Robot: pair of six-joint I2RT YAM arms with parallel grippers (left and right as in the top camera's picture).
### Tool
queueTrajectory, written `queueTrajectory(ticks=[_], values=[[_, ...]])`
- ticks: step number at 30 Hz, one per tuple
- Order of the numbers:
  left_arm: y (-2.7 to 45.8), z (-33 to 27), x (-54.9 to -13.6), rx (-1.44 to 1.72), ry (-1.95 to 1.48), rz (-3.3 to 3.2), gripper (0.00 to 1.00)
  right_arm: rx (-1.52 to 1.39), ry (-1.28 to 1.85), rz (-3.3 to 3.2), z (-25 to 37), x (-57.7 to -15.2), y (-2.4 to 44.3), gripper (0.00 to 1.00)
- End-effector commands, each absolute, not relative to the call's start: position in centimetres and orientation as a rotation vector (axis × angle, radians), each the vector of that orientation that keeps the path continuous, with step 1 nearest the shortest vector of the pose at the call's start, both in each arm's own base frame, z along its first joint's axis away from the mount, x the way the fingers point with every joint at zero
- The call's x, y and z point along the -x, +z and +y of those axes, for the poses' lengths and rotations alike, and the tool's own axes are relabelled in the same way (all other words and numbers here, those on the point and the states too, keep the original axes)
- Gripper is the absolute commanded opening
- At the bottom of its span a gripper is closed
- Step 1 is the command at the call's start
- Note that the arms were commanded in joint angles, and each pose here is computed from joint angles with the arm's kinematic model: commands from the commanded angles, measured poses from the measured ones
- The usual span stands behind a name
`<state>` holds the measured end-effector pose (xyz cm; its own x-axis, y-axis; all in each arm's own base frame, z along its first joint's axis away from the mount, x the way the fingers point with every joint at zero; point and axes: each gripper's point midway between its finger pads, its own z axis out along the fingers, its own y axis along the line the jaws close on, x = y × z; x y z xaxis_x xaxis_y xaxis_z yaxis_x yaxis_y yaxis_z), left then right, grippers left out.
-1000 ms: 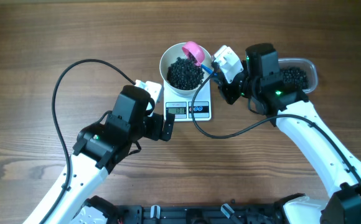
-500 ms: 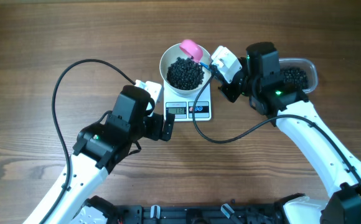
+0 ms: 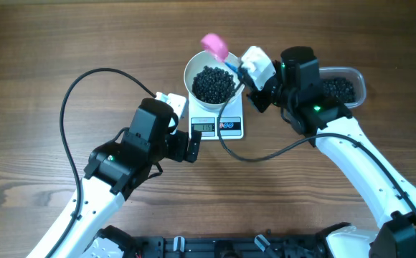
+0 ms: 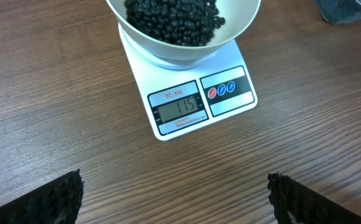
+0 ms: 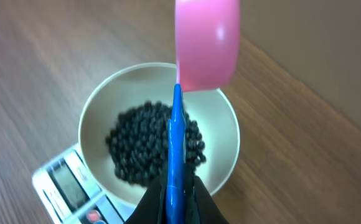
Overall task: Scoop item into bowl and weigh 150g on scale
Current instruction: 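Tilt the scoop with the right gripper to pour beans into the bowl, then move the empty scoop right back to the bean tub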
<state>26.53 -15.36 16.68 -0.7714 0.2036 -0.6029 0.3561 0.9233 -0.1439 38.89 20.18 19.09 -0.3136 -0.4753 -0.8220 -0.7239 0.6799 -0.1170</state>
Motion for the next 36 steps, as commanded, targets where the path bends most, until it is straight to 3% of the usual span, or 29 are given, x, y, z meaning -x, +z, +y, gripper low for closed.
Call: queueTrajectory(ticks=[1,4,8,17,24,29,36], values=[[16.8,-15.4,-26.6,-0.424,-0.322,2.46,1.0,0.486,0.592,2.158,20.5,-39.2,19.1,0.04],[16.8,-15.4,-26.6,-0.424,-0.322,2.46,1.0,0.274,0.702,2.2,20.5,-39.4,19.7,0.04],[16.8,-15.5,-26.6,-0.425,-0.322,2.46,1.0,0.207,0.706,2.15,19.1,-39.7,21.9,0.04],[16.8,-15.5,-26.6,-0.424,-0.322,2.461,1.0,0.022,0.365,2.077,5.9,-39.5,26.1,0.04],[16.8,-15.5,-26.6,-0.424,-0.322,2.46,1.0,-0.243,0.086,2.224,-4.6,-35.6,23.6,0.04],[16.8,-15.5,-26.6,-0.424,-0.322,2.46,1.0,-0.203,-0.091,2.374,-7.8,-33.4,20.6,0.04],[16.8,-15.5,-26.6,-0.424,-0.322,2.461,1.0,-0.167,-0.081,2.538,-7.9,-33.2,16.2,0.04]])
